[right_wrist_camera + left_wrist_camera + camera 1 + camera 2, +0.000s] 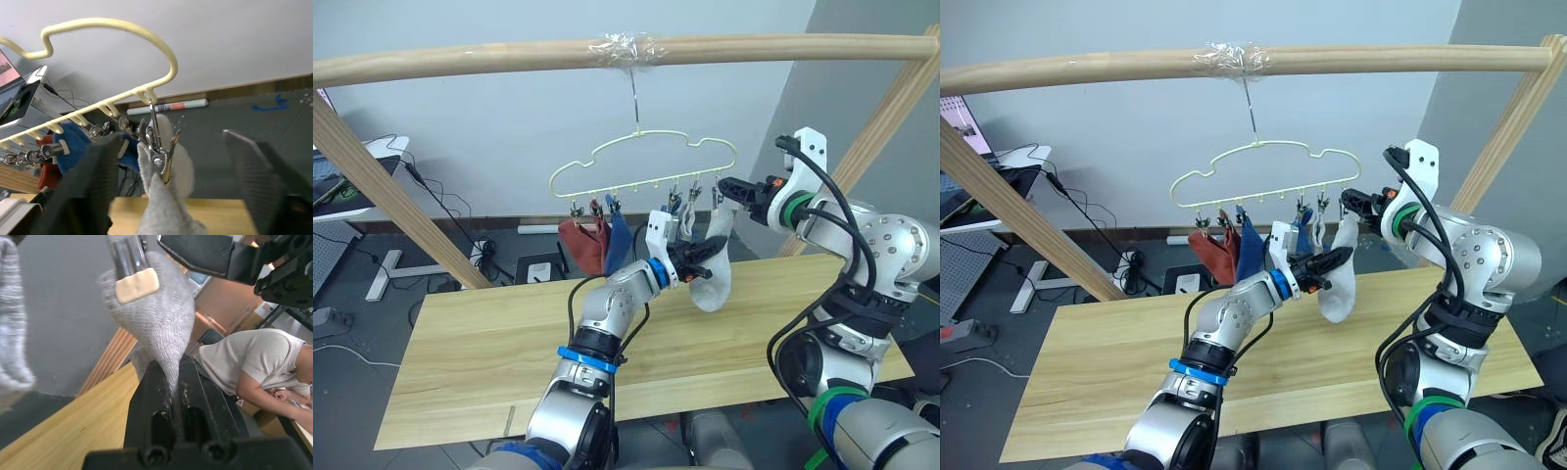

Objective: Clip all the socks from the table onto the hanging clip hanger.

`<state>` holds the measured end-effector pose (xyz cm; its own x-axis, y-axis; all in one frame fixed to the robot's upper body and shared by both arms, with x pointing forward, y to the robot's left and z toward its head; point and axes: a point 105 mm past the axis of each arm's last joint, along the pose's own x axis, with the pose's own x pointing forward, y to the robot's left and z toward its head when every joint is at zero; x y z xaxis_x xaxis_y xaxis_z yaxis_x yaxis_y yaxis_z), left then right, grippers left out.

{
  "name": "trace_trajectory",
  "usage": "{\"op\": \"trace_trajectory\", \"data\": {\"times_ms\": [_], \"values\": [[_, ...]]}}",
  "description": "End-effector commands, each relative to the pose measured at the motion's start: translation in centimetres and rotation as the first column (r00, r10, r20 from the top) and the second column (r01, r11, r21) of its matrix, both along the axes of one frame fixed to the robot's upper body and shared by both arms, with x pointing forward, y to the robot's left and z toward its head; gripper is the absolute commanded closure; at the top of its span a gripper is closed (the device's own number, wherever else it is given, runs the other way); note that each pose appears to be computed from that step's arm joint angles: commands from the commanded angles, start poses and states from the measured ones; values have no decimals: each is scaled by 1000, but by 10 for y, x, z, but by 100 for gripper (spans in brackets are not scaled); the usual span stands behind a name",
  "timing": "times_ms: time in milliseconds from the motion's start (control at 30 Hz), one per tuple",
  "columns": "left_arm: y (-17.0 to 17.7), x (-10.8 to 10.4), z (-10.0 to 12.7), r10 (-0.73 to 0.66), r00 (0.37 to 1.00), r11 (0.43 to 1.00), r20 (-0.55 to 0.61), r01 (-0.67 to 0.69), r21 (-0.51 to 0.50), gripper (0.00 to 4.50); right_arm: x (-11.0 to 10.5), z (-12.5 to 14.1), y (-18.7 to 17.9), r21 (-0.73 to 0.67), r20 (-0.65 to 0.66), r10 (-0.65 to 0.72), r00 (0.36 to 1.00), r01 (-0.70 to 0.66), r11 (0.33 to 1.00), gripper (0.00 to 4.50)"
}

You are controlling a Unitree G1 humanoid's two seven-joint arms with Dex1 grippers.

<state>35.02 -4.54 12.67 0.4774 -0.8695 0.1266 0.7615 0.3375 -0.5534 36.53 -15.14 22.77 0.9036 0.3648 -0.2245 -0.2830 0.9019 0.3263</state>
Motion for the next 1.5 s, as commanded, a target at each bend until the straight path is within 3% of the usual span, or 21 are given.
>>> {"op": "trace_trajectory", "data": {"times_ms": [33,100,367,467,600,800,900,1000,1133,1200,1367,1500], "values": [[-21,-5,40,-43,995,995,95,52,-88,450,-9,27,-8,-78,170,50,984,-37,996,1],[-20,-5,39,-57,995,993,87,66,-102,450,-15,24,-12,-107,187,66,980,-46,993,1],[-19,1,20,-42,999,997,35,44,-67,225,-24,-10,-36,-163,223,-58,973,96,982,0],[-13,2,0,-39,998,999,40,38,19,128,-30,-36,-44,-297,243,-55,968,128,946,0],[13,-3,-36,-23,999,986,48,15,165,1,-37,-73,-48,-351,235,-51,971,134,927,0],[76,-18,-76,96,995,936,36,-102,336,1,-41,-110,-45,-366,229,-53,972,137,921,0],[113,-28,-86,201,979,903,41,-202,379,1,-43,-127,-46,-382,210,-55,976,133,915,0],[164,-38,-77,360,926,839,116,-375,395,1,-48,-137,-47,-400,199,-39,979,117,909,0],[207,-56,-73,466,870,756,161,-486,438,1,-57,-147,-39,-432,184,51,982,34,901,0],[233,-68,-80,533,830,683,162,-536,497,1,-63,-154,-38,-427,155,85,984,-11,904,0],[271,-106,-108,597,791,564,132,-531,632,1,-73,-169,-48,-427,90,69,994,-25,904,0],[286,-119,-127,633,764,481,127,-516,709,1,-81,-180,-50,-427,59,59,997,-28,904,0]]}}
